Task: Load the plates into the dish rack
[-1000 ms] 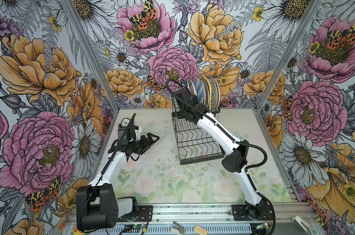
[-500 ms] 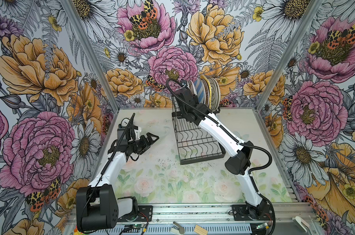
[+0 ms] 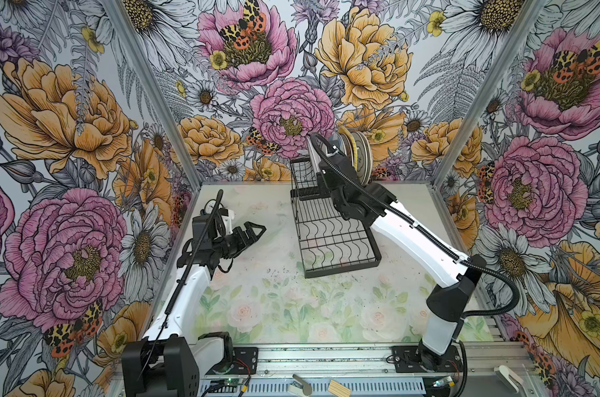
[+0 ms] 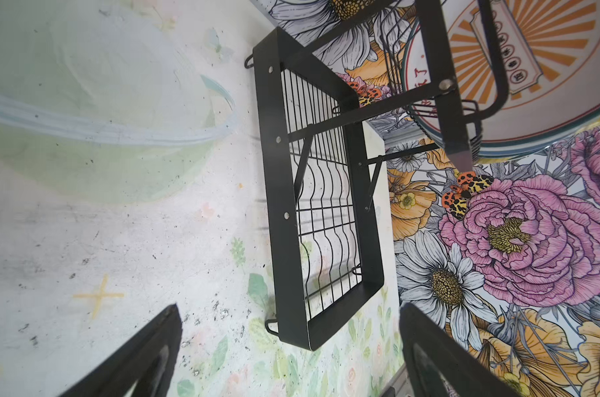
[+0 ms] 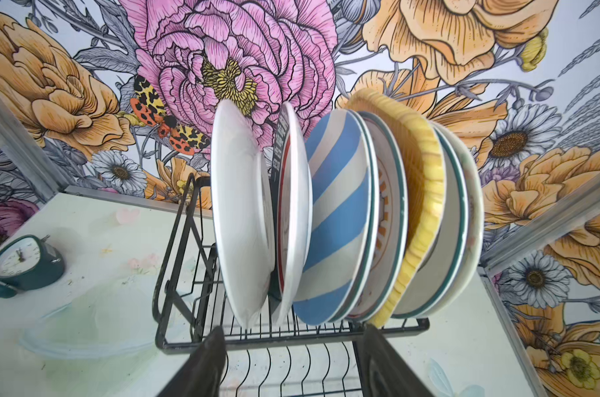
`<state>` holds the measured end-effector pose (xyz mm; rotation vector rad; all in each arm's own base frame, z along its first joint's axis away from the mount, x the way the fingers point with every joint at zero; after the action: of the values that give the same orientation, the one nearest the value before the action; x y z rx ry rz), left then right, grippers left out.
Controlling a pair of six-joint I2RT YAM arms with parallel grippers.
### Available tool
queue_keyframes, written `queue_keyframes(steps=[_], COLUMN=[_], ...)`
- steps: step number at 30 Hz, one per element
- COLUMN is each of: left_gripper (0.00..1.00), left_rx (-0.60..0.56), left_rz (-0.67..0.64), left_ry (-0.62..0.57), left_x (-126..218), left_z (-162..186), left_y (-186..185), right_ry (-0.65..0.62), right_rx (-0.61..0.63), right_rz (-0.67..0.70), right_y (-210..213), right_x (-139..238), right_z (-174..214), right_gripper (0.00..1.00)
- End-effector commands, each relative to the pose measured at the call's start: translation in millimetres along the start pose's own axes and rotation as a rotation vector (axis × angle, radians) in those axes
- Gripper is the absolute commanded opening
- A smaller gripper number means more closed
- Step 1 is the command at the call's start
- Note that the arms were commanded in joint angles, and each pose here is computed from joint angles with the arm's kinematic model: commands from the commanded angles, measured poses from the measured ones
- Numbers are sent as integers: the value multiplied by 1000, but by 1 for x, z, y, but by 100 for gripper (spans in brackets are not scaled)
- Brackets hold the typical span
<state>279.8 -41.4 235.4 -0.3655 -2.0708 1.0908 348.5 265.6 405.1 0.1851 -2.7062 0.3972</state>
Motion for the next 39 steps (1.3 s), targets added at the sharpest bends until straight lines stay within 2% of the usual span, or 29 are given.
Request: queue_keyframes(steps=[1,6,15,26,33,39], left_gripper=[99,99,99,99,99,99], left_rx=[-51,-119,-246,-379,-443,-513], left_rz=[-29,-94,-234,-276,-301,-326], left_ry=[-87,-151,-242,-437,-510,-605], left_x=[8,16,19,19,15,11], left_z=[-7,-13,-20,-25,-31,-32], left_y=[0,3,22,40,51,64], right_ry=[7,42,85,106,91,35], right_rx=[-44,-57,-137,-211,-242,-245], right_rz=[-74,-118,-107,-48,75,170], right_y=[-9,-27,-83,-147,-189,-209], right_x=[19,41,41,8,-19,-40], right_z=[11,47,124,199,240,269], right_gripper=[67,76,82,89,99,100])
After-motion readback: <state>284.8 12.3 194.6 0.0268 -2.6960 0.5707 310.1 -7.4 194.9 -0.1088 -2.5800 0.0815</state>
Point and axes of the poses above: each gripper's point midway between its finger pads, its own x axis back along the fingers, its own y axis along the line the jaws close on, z = x × y, the point moved 7 cm from there along x, back along the fingers, and after that the axes turned 8 degrees about x, right-handed, at the moved point
